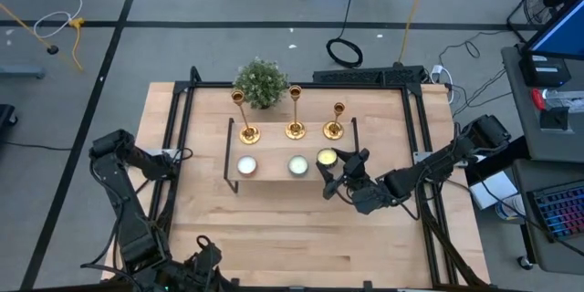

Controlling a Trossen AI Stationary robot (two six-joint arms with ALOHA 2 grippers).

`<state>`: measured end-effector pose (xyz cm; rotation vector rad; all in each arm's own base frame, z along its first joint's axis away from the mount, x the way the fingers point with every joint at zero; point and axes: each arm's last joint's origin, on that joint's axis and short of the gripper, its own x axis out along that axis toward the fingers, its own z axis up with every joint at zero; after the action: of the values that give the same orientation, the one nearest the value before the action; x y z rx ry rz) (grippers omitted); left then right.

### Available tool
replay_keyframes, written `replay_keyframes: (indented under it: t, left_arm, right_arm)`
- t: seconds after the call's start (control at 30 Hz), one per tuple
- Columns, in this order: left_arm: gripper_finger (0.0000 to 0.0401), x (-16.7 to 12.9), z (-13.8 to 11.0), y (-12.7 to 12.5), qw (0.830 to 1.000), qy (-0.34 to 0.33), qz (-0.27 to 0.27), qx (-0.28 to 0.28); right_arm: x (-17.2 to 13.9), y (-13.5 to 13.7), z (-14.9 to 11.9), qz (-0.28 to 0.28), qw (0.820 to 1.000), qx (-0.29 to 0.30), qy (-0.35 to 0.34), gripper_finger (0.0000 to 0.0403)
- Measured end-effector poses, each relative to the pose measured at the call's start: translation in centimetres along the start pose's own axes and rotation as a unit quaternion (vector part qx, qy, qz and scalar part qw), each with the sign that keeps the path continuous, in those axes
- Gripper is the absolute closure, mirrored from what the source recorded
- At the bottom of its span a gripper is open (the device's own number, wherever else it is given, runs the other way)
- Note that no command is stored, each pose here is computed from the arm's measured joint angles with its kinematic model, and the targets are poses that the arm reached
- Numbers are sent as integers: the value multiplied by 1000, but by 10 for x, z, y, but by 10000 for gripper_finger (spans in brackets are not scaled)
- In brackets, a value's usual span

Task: Stock candles and holders on shelf
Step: Align the red scented candle with the other scented candles on the shelf

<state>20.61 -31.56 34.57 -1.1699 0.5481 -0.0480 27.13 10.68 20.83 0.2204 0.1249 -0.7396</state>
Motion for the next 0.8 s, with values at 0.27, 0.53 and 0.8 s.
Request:
replay_keyframes:
  t: [0.27, 0.53, 0.8]
  left_arm:
    - [229, 0, 0, 0, 1000, 0, -1, 0]
    - [229, 0, 0, 0, 1000, 0, -1, 3]
    - [229, -1, -2, 0, 1000, 2, -2, 5]
  right_arm:
    - [-2, -1, 5, 15, 1000, 9, 6, 88]
    - [-6, -4, 11, 24, 1000, 12, 11, 88]
    - [-6, -7, 9, 26, 999, 14, 29, 79]
